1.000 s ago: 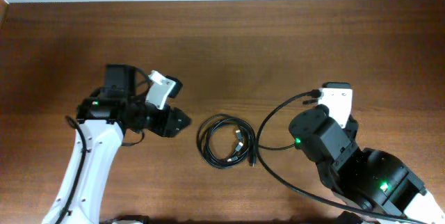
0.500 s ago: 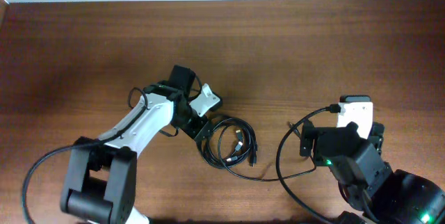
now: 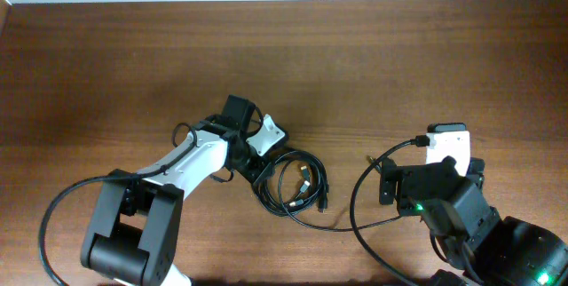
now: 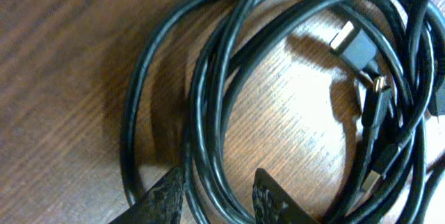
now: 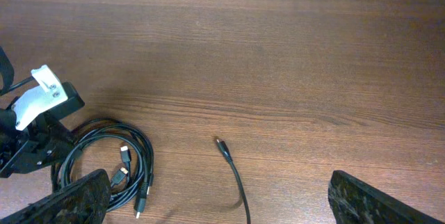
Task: Untangle cables
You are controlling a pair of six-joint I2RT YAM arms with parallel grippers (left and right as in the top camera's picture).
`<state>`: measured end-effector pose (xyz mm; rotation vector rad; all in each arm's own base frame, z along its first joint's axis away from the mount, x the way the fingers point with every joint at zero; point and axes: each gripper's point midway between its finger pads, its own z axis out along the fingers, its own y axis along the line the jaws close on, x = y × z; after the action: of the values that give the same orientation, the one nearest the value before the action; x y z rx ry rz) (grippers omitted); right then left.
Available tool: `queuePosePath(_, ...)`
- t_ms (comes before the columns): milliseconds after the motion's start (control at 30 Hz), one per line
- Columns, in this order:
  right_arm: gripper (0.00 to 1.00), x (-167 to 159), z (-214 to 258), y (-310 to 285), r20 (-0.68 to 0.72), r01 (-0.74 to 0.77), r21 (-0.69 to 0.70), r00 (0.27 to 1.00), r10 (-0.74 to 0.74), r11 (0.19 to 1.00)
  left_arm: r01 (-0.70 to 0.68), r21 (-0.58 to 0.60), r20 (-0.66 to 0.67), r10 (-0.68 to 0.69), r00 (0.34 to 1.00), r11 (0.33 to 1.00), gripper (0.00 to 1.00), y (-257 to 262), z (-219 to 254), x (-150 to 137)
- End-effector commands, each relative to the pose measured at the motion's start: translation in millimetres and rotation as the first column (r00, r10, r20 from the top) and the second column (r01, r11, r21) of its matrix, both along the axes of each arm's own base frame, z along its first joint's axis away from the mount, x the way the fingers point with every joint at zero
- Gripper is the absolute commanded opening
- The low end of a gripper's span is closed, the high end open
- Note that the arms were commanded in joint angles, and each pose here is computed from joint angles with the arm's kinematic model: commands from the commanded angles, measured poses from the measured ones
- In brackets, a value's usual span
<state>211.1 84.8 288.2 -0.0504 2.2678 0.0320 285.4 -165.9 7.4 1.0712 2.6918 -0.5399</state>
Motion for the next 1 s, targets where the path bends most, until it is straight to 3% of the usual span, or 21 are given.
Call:
queuePosePath(0, 1.0, -1.0, 4.3, 1.0, 0.007, -0.006, 0.013, 1.0, 0.006, 1.0, 0.001, -0.005, 0.004, -0.001, 1.0, 1.0, 0.29, -2.1, -4.1, 0.4)
queuePosePath(100, 1.0, -1.0, 4.4, 1.0, 0.007, -0.006, 0.013, 1.0, 0.006, 1.0, -0.002, 0.029, -0.04, 0.003, 0.999, 1.0, 0.22, 2.2, -25.5, -2.8)
queuePosePath(200, 1.0, -1.0, 4.4, 1.0, 0.007, -0.006, 0.013, 1.0, 0.006, 1.0, -0.017, 0.045, -0.089, 0.021, 0.996, 0.999, 0.21, 3.6, -44.0, -7.1)
queuePosePath(233, 1.0, -1.0, 4.3, 0.9, 0.007, -0.006, 0.013, 1.0, 0.006, 1.0, -0.017, 0.044, -0.089, 0.021, 0.996, 0.999, 0.17, 3.5, -44.0, -7.1)
queuePosePath(267, 1.0, -0.8, 4.3, 1.0, 0.007, -0.006, 0.012, 1.0, 0.006, 1.0, -0.017, 0.045, -0.089, 0.021, 0.996, 0.999, 0.04, 3.6, -43.9, -7.1)
queuePosePath(367, 1.0, 1.3, -1.4, 2.9, -0.015, -0.005, -0.01, 1.0, 0.005, 1.0, -0.021, 0.043, -0.039, 0.023, 0.999, 0.999, 0.0, 2.5, -23.9, 3.9)
queuePosePath(467, 1.0, 6.4, -11.1, 8.1, -0.051, -0.007, -0.044, 0.999, 0.004, 0.999, -0.023, -0.011, 0.103, 0.024, 0.994, 1.0, 0.0, -4.1, 43.2, 22.5)
queuePosePath(533, 1.0, 8.1, -14.0, 9.9, -0.061, -0.007, -0.054, 0.998, 0.004, 0.999, -0.012, -0.096, 0.32, 0.042, 0.946, 0.995, 0.0, -7.5, 133.8, 32.4)
queuePosePath(600, 1.0, 8.1, -14.0, 9.9, -0.061, -0.007, -0.054, 0.998, 0.004, 0.999, 0.002, -0.149, 0.45, 0.066, 0.891, 0.989, 0.0, -7.2, 186.8, 31.5)
queuePosePath(700, 0.99, 7.5, -14.5, 11.0, -0.065, -0.012, -0.049, 0.998, 0.009, 0.999, 0.054, -0.263, 0.685, 0.147, 0.714, 0.963, 0.0, -5.1, 288.9, 25.2)
queuePosePath(767, 1.0, 7.3, -14.7, 11.5, -0.067, -0.015, -0.047, 0.998, 0.011, 0.999, 0.081, -0.328, 0.744, 0.205, 0.636, 0.941, 0.0, -5.9, 324.9, 22.2)
queuePosePath(800, 1.0, 7.0, -15.0, 12.2, -0.07, -0.017, -0.044, 0.997, 0.014, 0.999, 0.099, -0.385, 0.78, 0.266, 0.567, 0.917, 0.0, -5.8, 354.7, 21.7)
queuePosePath(833, 1.0, 6.3, -15.7, 13.6, -0.075, -0.024, -0.039, 0.997, 0.021, 0.999, 0.116, -0.422, 0.797, 0.307, 0.52, 0.899, 0.0, -6.0, 373.8, 22.4)
queuePosePath(867, 1.0, 6.0, -15.9, 14.2, -0.077, -0.027, -0.037, 0.997, 0.024, 0.999, 0.117, -0.43, 0.797, 0.316, 0.515, 0.895, 0.0, -6.2, 376.5, 23.0)
queuePosePath(967, 1.0, 2.5, -18.8, 20.8, -0.102, -0.056, -0.01, 0.993, 0.055, 0.998, -0.073, -0.354, 0.756, 0.331, 0.565, 0.933, 0.0, 11.4, 332.2, 51.3)
